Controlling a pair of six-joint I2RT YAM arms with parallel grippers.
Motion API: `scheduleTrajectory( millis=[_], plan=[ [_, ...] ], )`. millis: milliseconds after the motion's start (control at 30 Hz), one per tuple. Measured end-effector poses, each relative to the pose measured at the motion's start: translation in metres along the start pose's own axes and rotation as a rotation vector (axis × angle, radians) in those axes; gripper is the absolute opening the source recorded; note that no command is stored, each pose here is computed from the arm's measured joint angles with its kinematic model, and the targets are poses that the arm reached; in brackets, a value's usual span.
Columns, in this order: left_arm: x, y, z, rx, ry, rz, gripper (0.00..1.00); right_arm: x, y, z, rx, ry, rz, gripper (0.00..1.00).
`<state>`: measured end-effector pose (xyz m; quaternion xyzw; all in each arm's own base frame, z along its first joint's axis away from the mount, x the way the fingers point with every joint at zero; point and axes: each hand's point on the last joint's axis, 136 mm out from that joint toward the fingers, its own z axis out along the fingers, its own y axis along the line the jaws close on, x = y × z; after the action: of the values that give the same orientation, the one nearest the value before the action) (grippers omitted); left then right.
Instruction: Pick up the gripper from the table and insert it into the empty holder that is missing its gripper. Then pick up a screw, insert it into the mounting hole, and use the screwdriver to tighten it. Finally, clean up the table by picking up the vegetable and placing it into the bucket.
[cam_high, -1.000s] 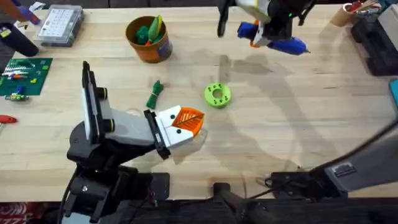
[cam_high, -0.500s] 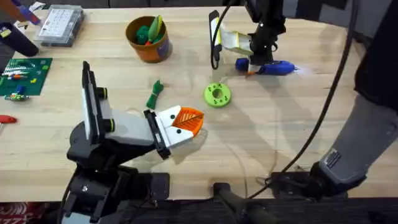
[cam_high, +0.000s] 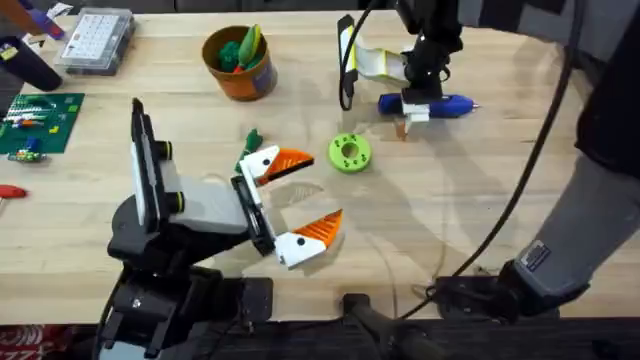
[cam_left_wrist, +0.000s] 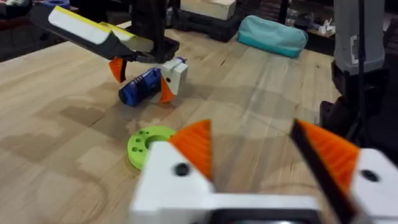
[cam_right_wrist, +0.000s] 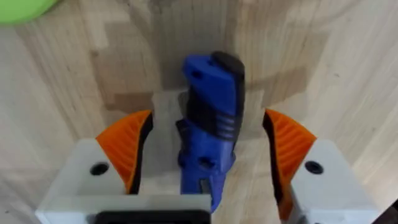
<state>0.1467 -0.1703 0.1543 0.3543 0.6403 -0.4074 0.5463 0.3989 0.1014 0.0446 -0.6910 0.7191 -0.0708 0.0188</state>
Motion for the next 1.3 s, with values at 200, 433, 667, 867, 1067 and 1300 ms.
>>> scheduleTrajectory(
  millis=[200,433,667,867,1067,1300],
  plan=[
    [0.000,0.000,0.000,0.000,0.000,0.000,0.987,0.001,0.000,-0.033,0.050,-0.020,0.041,0.997],
    [-0.002,0.002,0.000,-0.013,-0.006,0.008,0.987,-0.009,-0.019,-0.095,0.207,-0.124,0.305,0.997],
    [-0.003,0.023,-0.003,-0.132,-0.019,-0.092,0.987,-0.009,-0.031,-0.183,0.302,-0.291,0.690,0.997],
    [-0.011,0.043,-0.014,-0.273,-0.007,-0.178,0.987,-0.015,-0.012,-0.236,0.341,-0.402,0.783,0.997],
    [-0.047,0.047,-0.033,-0.399,0.029,-0.180,0.986,-0.025,0.006,-0.270,0.360,-0.497,0.817,0.997],
    [-0.067,0.052,-0.037,-0.441,0.128,-0.201,0.986,-0.006,0.040,-0.300,0.355,-0.542,0.905,0.998]
  ],
)
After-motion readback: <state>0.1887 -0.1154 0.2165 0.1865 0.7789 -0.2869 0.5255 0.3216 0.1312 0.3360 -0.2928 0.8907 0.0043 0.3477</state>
